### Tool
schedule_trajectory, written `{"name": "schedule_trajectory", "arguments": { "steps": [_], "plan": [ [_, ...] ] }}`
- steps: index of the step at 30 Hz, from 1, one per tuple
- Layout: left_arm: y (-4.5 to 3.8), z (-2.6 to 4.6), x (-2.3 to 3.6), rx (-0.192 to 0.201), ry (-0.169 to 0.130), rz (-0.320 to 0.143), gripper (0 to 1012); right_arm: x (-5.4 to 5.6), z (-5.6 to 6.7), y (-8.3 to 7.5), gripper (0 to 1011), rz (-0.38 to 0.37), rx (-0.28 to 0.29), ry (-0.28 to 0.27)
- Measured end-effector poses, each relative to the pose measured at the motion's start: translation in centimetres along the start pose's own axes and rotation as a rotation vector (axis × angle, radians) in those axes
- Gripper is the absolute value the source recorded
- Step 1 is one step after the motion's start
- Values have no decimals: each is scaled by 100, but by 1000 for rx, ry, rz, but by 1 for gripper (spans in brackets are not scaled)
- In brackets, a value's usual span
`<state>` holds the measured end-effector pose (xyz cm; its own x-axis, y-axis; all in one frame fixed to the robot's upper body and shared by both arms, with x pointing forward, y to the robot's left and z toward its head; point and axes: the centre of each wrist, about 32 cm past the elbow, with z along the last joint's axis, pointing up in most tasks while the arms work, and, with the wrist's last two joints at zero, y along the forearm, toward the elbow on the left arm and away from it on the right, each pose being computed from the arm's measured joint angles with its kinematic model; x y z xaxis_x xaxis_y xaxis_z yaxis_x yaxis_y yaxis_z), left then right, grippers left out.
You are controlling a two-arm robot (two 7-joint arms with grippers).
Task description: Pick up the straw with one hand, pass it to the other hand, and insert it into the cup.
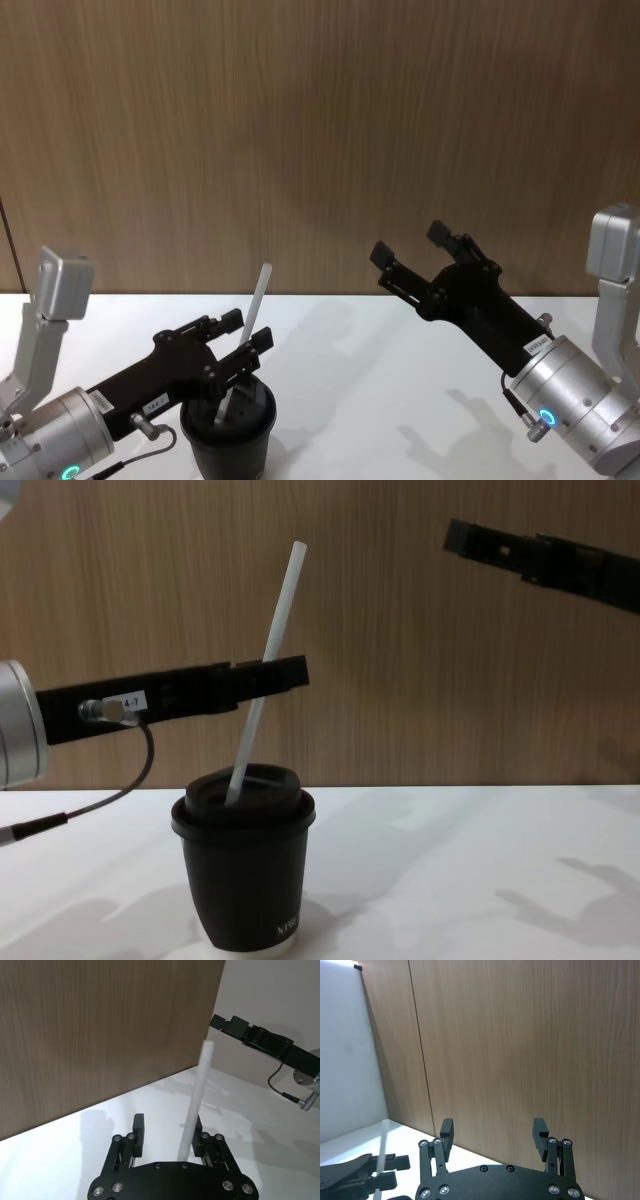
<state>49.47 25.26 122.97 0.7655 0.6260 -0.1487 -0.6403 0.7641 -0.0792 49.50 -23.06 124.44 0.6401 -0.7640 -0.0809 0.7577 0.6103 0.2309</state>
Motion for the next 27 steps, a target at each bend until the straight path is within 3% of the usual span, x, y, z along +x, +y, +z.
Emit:
{"name": "schedule_trajectory", "arguments": {
  "steps": [9,17,27],
  "plan": [
    [45,32,-27,-36,-18,8,795,0,0,0,1000,0,0,0],
    [143,89,-47,-94,-63,-7,992,0,0,0,1000,0,0,0],
    [325,173,-97,-200,-149,-45,1003,0,0,0,1000,0,0,0]
  ]
}}
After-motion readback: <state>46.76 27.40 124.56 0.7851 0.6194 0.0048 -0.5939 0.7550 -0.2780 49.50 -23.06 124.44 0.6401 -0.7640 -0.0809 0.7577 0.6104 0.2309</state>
